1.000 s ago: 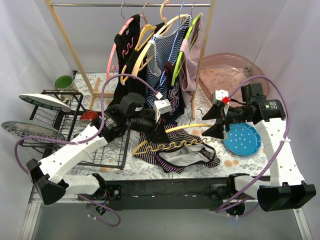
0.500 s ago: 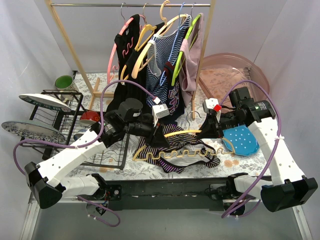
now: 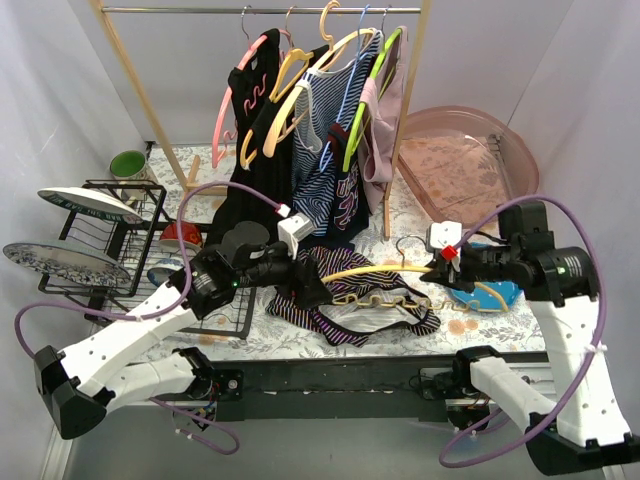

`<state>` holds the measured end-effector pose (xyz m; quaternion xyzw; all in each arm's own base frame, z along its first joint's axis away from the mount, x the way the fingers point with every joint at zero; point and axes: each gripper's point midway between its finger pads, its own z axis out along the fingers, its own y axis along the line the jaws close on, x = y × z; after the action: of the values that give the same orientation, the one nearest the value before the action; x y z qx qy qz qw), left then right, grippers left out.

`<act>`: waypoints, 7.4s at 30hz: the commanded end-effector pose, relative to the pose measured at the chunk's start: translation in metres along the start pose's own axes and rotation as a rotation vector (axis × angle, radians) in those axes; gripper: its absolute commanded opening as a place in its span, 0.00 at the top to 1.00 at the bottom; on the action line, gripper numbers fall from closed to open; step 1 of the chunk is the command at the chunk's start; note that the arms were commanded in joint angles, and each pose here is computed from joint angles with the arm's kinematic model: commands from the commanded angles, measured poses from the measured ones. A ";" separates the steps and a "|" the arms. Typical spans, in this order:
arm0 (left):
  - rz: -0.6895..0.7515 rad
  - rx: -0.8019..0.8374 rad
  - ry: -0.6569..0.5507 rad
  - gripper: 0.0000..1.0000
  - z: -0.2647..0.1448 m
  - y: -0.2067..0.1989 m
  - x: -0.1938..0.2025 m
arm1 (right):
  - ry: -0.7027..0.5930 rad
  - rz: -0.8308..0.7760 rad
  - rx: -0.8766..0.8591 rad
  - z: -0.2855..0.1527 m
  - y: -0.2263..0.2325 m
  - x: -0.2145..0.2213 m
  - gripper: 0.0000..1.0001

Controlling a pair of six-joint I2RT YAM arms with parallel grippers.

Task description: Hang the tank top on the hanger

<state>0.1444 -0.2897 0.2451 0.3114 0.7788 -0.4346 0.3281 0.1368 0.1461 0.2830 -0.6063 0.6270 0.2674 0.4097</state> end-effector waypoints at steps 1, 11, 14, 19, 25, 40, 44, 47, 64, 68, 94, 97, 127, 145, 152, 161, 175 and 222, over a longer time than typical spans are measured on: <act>-0.157 -0.259 -0.035 0.22 -0.010 0.045 0.020 | 0.048 0.008 0.127 -0.018 -0.004 0.007 0.99; -0.537 -0.359 0.049 0.30 0.020 0.073 0.089 | 0.106 0.006 0.278 -0.041 -0.001 0.016 0.99; -0.544 -0.405 0.056 0.33 0.028 0.076 0.088 | 0.122 0.021 0.271 -0.037 0.004 0.027 0.99; -0.520 -0.482 0.124 0.36 0.046 0.080 0.095 | 0.137 0.029 0.264 -0.034 0.008 0.036 0.99; -0.482 -0.585 0.140 0.49 0.056 0.097 0.104 | 0.140 0.031 0.255 -0.032 0.012 0.040 0.99; -0.451 -0.602 0.120 0.93 0.055 0.099 0.097 | 0.158 0.062 0.165 -0.014 0.018 0.060 0.99; -0.465 -0.558 0.111 0.94 0.047 0.086 0.090 | 0.149 0.072 0.121 -0.006 0.019 0.064 0.99; -0.475 -0.505 0.108 0.94 0.042 0.073 0.085 | 0.145 0.075 0.092 -0.002 0.018 0.066 0.99; -0.434 -0.339 0.061 0.93 0.025 0.026 0.032 | -0.049 0.068 -0.143 0.033 0.014 0.051 0.99; -0.405 -0.335 0.062 0.92 0.024 0.022 0.022 | -0.094 0.083 -0.188 0.040 0.016 0.048 0.99; -0.310 -0.314 0.041 0.85 0.018 0.005 -0.020 | -0.241 0.083 -0.148 0.051 0.001 0.029 0.99; -0.302 -0.322 0.034 0.76 0.012 0.005 -0.023 | -0.230 0.074 -0.116 0.051 -0.005 0.029 0.99; 0.480 0.095 0.235 0.02 0.001 -0.025 0.003 | -0.365 -0.160 -0.225 0.057 -0.003 -0.012 0.99; 0.313 -0.012 0.135 1.00 0.001 -0.011 0.010 | -0.315 -0.087 -0.191 0.064 -0.013 -0.006 0.83; 0.173 -0.117 0.058 1.00 -0.005 0.003 0.015 | -0.147 0.096 0.172 0.036 -0.078 -0.003 0.24; 0.058 -0.145 -0.113 1.00 -0.013 0.000 -0.008 | 0.000 0.226 0.189 0.028 -0.052 0.054 0.19; -0.079 -0.181 -0.274 1.00 -0.017 0.005 -0.028 | 0.192 0.320 -0.024 0.085 -0.015 0.146 0.23; 0.215 -0.019 -0.255 1.00 -0.044 -0.027 -0.024 | 0.115 0.343 0.723 0.004 -0.179 0.075 0.99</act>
<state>0.1347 -0.2681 0.2603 0.2986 0.7423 -0.4083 0.4395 0.3105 0.0942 0.2252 -0.3466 0.7919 0.0692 0.4979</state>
